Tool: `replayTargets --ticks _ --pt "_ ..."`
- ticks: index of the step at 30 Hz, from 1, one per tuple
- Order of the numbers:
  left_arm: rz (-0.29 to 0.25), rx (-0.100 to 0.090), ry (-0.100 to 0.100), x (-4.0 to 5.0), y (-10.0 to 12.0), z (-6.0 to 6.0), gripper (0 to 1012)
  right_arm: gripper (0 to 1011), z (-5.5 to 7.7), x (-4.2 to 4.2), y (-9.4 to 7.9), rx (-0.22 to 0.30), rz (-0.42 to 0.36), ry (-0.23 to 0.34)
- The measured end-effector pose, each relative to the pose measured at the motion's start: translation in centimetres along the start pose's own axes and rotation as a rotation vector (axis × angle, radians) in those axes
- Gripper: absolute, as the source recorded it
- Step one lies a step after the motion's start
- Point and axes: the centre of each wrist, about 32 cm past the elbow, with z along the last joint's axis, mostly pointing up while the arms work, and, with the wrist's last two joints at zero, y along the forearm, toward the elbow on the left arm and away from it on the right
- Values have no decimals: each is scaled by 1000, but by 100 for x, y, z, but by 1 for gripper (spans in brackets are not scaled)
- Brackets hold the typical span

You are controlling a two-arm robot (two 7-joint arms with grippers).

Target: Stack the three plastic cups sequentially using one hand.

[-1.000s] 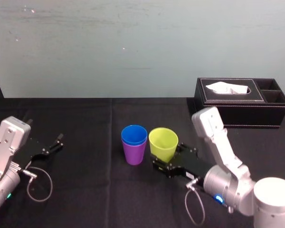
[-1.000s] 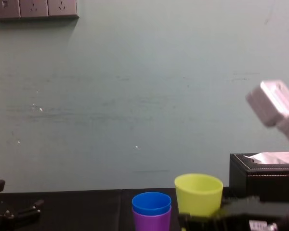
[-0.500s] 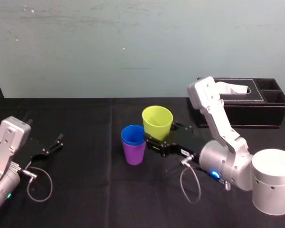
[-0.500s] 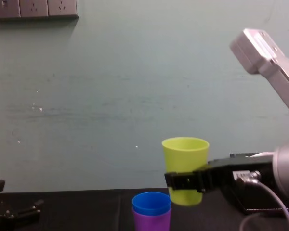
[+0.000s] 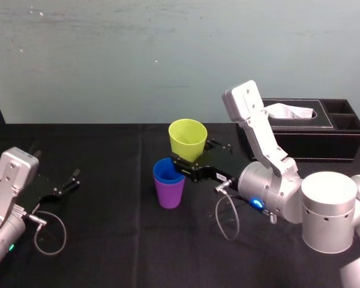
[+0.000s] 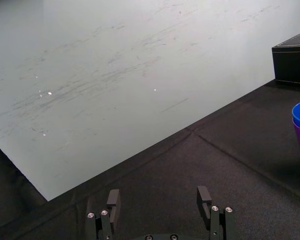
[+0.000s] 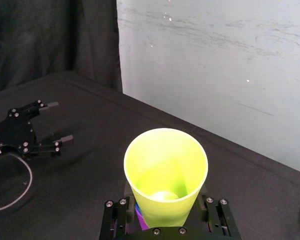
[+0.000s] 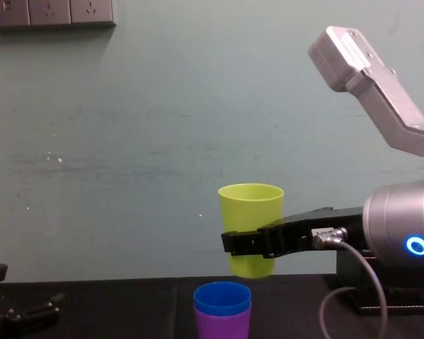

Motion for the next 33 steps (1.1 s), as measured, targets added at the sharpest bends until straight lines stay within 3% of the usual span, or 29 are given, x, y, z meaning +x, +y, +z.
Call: replayTargets --ticks 19,33 --pt "0 0 0 0 0 0 1000 697 -69 27 309 -4 37 31" --pt "0 0 0 0 0 0 1000 697 -149 -12 445 -9 39 19"
